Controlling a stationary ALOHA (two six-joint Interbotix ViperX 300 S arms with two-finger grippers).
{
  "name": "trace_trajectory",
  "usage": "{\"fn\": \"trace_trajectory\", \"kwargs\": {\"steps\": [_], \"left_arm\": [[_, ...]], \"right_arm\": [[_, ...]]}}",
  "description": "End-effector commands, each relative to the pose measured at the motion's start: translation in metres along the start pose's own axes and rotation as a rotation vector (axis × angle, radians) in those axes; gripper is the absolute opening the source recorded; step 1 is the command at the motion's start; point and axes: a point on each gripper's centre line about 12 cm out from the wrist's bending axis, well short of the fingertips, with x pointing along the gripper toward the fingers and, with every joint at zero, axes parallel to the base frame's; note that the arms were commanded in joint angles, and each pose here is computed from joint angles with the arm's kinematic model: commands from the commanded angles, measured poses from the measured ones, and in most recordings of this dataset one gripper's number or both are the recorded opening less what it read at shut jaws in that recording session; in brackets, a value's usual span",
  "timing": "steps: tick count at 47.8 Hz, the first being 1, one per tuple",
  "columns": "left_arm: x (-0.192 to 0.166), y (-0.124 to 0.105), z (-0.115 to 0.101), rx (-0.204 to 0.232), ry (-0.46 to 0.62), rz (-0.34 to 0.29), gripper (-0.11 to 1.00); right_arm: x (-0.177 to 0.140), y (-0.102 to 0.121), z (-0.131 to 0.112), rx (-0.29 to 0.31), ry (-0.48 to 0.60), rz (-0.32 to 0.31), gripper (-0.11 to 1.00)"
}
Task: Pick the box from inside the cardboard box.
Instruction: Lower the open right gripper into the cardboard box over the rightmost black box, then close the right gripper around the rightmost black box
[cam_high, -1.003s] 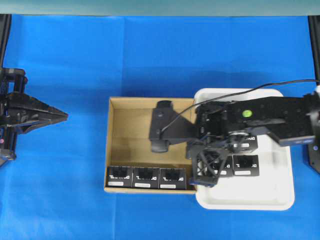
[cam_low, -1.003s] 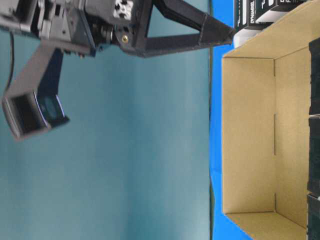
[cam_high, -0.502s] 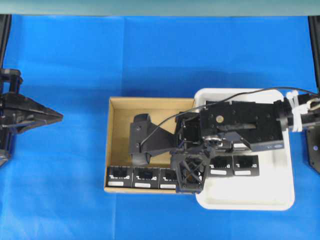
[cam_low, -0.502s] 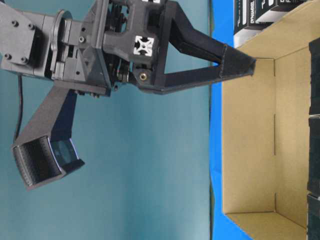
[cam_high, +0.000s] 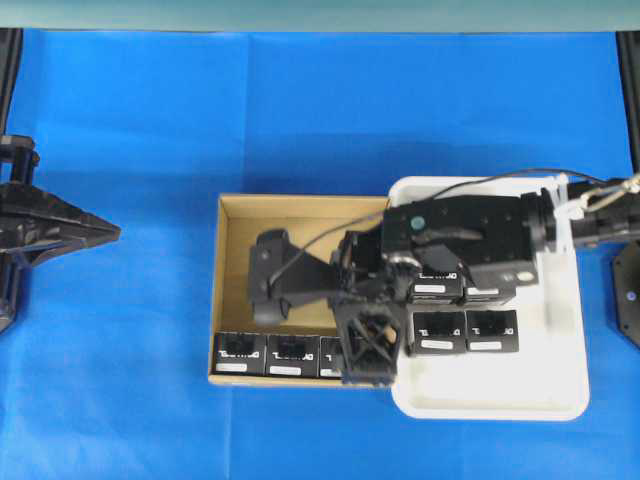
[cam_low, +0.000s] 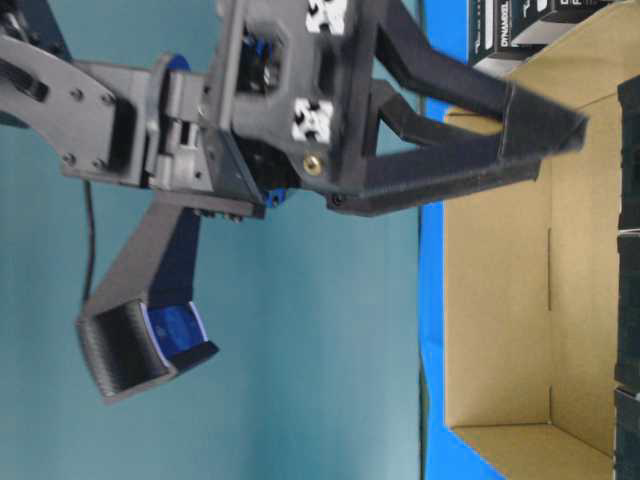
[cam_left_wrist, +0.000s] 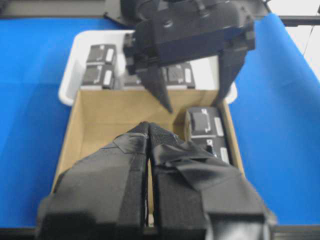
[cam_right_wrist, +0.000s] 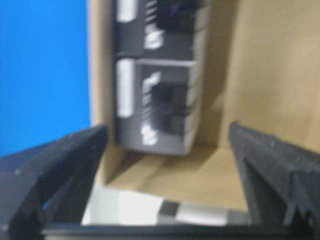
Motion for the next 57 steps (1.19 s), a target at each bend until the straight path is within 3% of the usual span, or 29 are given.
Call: {"fn": "trace_trajectory", "kwargs": {"steps": [1,19,57], "left_arm": [[0.001,0.000,0.011,0.000,-0.025,-0.003,0.01],[0.001,-0.001,0.011,0.001,-0.023,-0.004,0.01],[0.001,-0.001,0.010,0.001,-0.022,-0.004,0.01]], "right_arm": [[0.002,-0.004,0.004,0.013,-0.011,0.004,0.98],[0.026,-0.006,0.003,0.073,0.000,0.049,0.98],[0.046,-0.006,-0.011,0.090,0.034,0.062,0.98]]}}
